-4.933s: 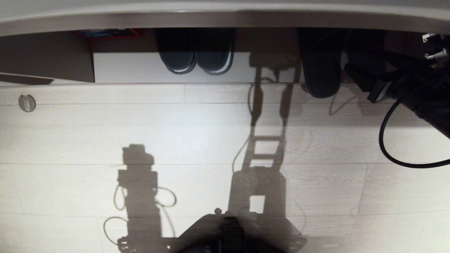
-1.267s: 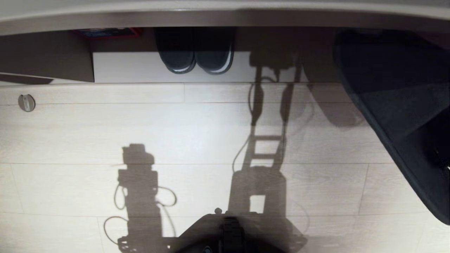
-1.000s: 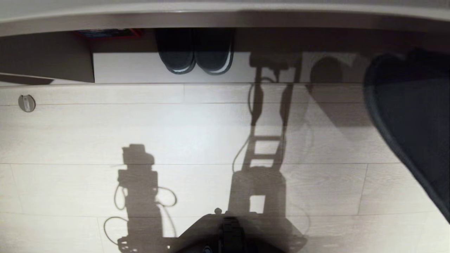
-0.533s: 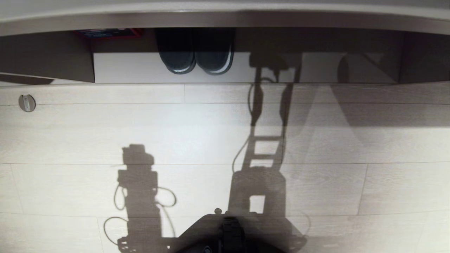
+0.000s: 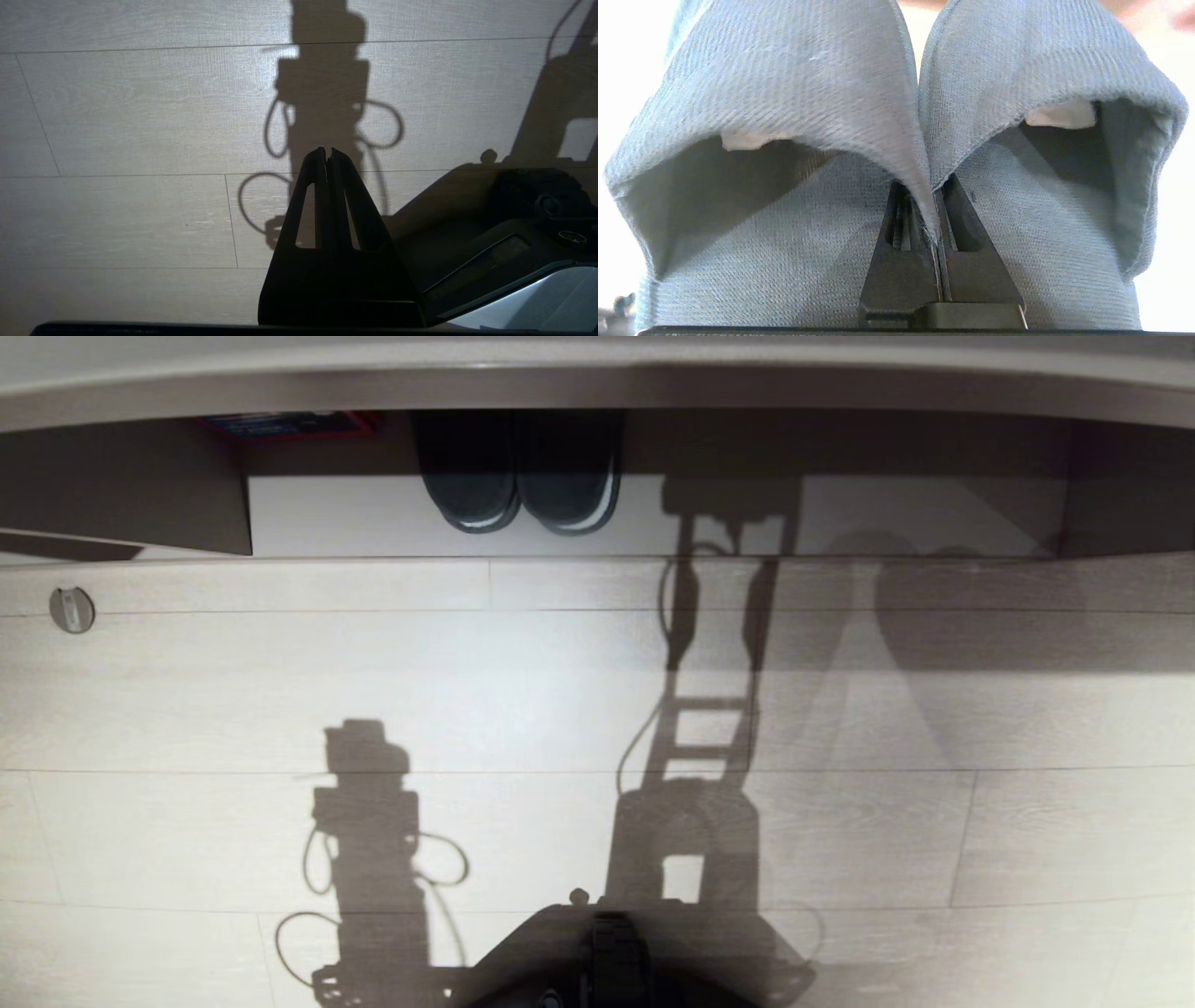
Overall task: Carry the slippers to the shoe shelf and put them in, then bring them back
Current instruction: Place the slippers on the floor
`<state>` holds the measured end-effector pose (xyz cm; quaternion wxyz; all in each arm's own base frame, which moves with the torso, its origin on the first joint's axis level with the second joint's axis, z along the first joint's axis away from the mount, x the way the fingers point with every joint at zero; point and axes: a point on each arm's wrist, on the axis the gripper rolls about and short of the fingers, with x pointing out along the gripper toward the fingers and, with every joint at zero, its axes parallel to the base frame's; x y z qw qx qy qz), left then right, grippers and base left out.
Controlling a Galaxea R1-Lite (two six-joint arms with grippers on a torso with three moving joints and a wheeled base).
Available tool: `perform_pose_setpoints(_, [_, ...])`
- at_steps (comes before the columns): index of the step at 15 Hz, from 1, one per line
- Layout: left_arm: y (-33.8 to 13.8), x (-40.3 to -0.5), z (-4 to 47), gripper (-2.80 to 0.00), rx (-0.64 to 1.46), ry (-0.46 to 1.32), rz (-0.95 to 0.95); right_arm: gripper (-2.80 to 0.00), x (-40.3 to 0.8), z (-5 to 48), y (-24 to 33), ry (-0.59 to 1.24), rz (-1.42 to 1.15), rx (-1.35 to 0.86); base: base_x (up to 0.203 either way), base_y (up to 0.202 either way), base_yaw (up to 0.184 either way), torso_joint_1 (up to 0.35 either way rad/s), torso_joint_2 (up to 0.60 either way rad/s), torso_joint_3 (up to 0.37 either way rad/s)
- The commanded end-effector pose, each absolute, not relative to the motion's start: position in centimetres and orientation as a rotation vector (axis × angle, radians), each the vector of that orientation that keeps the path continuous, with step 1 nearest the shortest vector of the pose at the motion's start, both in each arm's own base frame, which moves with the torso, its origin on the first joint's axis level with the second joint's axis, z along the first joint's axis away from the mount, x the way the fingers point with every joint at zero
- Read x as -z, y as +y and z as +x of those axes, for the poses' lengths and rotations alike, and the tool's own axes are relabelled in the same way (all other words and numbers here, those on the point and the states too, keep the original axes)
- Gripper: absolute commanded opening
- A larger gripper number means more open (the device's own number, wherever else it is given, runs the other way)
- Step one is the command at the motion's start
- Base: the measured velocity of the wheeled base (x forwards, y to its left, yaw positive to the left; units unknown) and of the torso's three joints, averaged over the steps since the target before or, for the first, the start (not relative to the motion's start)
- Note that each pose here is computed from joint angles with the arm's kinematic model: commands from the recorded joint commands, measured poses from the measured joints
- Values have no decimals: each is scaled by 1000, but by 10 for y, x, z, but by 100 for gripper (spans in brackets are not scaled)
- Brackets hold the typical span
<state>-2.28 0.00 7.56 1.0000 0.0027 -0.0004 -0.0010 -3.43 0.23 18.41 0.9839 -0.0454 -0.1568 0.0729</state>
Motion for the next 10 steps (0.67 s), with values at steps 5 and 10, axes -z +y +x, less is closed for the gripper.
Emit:
perform_pose_setpoints(5, [0, -76, -23, -280, 2, -3, 5, -280, -101, -27, 3, -174, -86, -142, 0, 0, 0, 0, 0, 0])
perform_pose_setpoints(10, [0, -76, -23, -280, 0, -3, 5, -280, -76, -23, 0, 7, -78, -7, 0, 0, 0, 0, 0, 0])
